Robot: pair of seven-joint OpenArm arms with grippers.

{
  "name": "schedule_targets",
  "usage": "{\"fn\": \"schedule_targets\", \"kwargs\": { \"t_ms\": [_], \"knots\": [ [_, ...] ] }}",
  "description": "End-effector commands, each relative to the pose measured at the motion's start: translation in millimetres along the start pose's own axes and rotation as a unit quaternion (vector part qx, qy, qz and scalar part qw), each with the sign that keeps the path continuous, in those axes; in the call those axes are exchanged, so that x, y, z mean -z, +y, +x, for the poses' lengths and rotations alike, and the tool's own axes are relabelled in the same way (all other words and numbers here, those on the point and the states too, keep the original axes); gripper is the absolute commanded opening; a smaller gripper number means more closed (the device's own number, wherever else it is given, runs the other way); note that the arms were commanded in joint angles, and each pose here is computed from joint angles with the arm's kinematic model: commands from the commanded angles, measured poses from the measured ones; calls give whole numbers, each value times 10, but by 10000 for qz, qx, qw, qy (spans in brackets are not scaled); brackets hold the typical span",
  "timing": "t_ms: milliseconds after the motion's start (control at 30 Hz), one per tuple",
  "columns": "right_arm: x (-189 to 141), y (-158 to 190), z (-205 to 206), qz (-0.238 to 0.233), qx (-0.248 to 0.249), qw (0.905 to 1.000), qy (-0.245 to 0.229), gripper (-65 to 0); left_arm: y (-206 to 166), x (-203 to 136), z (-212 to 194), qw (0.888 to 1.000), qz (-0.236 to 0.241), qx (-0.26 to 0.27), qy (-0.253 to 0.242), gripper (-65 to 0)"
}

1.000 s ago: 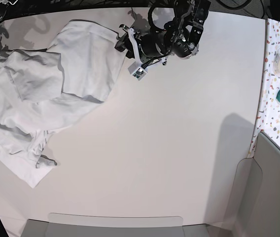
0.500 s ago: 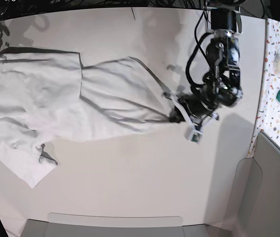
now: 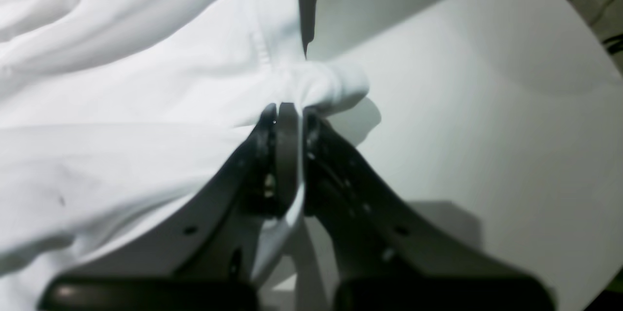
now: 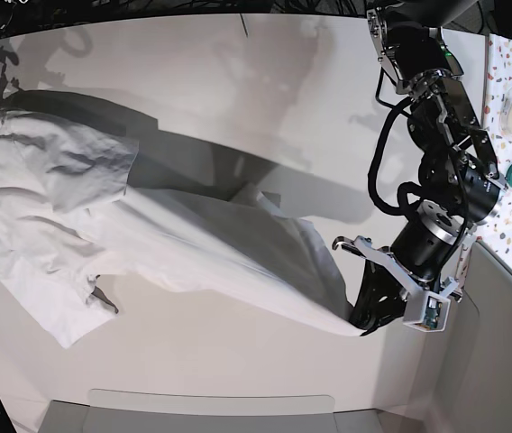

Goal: Layout the t-shirt on the table in an organized manner, then fold the t-shirt properly
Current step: 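Pull the held shirt edge with the left gripper away from the right gripper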

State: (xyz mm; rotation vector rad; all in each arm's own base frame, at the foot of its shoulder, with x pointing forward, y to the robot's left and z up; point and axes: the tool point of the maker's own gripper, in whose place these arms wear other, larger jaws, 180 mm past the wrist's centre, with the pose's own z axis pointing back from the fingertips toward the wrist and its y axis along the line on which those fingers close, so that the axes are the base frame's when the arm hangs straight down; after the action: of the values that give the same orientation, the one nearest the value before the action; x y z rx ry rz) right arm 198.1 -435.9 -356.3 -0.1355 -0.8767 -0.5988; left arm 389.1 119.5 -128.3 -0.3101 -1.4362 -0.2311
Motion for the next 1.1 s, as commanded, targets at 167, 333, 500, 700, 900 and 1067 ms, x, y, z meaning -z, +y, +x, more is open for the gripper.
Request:
{"fn": "schedule_targets", "kwargs": {
  "t_ms": [167,333,500,700,900,1067],
  "knots": [
    [59,-280,-74,-341,65,9992,193,-650,154,-368,-1030,9917,414,-580,1071,-650],
    [65,-288,-97,-346,81,9991,227,-650,18,-1110,-2329,9339,138,-283,3561,-650],
    [82,-259,-53,-315,93,9993,176,-650,-83,-1408,-2619,9010,-226,220,4326,-650],
    [137,-116,-79,-172,199,9985,490,-650,44,-1407,-2556,9035,-68,275,4277,-644],
    [138,-87,-90,-131,231,9976,636,-583,287,-1391,-2254,9195,367,320,3900,-465],
    [42,-21,136,-117,3,9994,335,-387,535,-1449,-2115,9233,771,306,3751,-435]
  ]
}}
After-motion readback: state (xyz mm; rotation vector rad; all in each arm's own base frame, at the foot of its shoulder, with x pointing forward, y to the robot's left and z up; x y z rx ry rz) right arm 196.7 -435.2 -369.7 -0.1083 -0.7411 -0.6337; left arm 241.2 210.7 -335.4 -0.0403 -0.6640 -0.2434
